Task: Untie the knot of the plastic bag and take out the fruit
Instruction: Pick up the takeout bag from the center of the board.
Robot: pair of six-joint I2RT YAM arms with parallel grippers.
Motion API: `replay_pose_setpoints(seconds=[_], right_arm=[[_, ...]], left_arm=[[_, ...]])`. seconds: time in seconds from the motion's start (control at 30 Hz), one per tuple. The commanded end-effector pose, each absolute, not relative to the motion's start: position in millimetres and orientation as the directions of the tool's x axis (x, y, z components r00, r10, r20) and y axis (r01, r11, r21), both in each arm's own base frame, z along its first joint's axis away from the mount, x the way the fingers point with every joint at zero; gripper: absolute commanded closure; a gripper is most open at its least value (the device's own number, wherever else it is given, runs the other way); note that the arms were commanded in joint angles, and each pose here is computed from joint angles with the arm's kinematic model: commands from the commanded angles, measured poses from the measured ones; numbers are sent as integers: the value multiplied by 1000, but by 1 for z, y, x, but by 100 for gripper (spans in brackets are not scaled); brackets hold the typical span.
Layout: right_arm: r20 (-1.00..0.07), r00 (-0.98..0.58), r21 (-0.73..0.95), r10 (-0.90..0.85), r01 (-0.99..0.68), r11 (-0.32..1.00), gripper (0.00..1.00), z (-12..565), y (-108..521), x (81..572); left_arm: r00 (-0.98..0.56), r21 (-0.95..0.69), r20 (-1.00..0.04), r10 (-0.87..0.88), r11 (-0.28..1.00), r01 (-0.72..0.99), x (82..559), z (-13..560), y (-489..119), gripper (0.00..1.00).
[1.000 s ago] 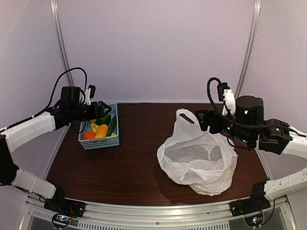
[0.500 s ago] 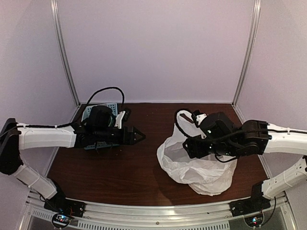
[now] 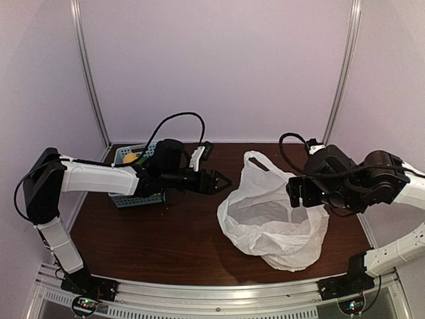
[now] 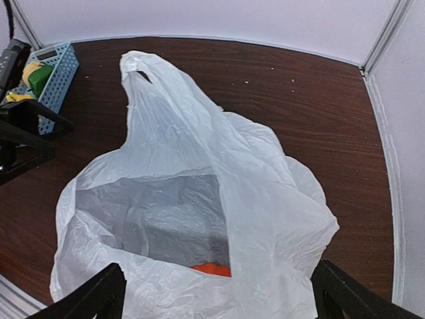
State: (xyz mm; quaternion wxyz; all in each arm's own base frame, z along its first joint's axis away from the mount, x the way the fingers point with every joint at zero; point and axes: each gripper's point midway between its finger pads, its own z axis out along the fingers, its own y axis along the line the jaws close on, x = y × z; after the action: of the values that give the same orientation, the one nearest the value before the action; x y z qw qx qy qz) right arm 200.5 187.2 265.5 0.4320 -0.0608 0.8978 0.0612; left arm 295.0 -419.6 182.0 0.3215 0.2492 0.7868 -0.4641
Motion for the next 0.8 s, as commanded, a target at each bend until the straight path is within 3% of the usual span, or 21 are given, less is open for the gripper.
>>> replay_pose_setpoints(seconds=[0.0,0.07,0.2,0.4,0.67,0.77], right_arm=[[-755,-635,-182,-166,-41,983,1,249,139,214],[-737,-655,-173,-165,-53,983,3,232,139,222],[-733,-672,-99,-109,-54,994,20,208,137,241],[-773,-625,-3,-111,-171,985,38,207,167,270],[-768,-607,20,-206,-344,939,100,194,216,306],[-795,-559,48,-234,-443,895,100,204,245,315]], left_arm=[[-621,-544,-780,78,405,735,296,199,-427,12],[-622,-540,-778,82,420,730,296,196,-423,12],[-616,-518,-783,91,452,726,293,194,-412,12],[-603,-478,-792,96,518,710,294,193,-397,12],[-596,-470,-801,58,555,686,290,201,-378,12],[-590,-467,-807,39,569,677,284,206,-367,13]])
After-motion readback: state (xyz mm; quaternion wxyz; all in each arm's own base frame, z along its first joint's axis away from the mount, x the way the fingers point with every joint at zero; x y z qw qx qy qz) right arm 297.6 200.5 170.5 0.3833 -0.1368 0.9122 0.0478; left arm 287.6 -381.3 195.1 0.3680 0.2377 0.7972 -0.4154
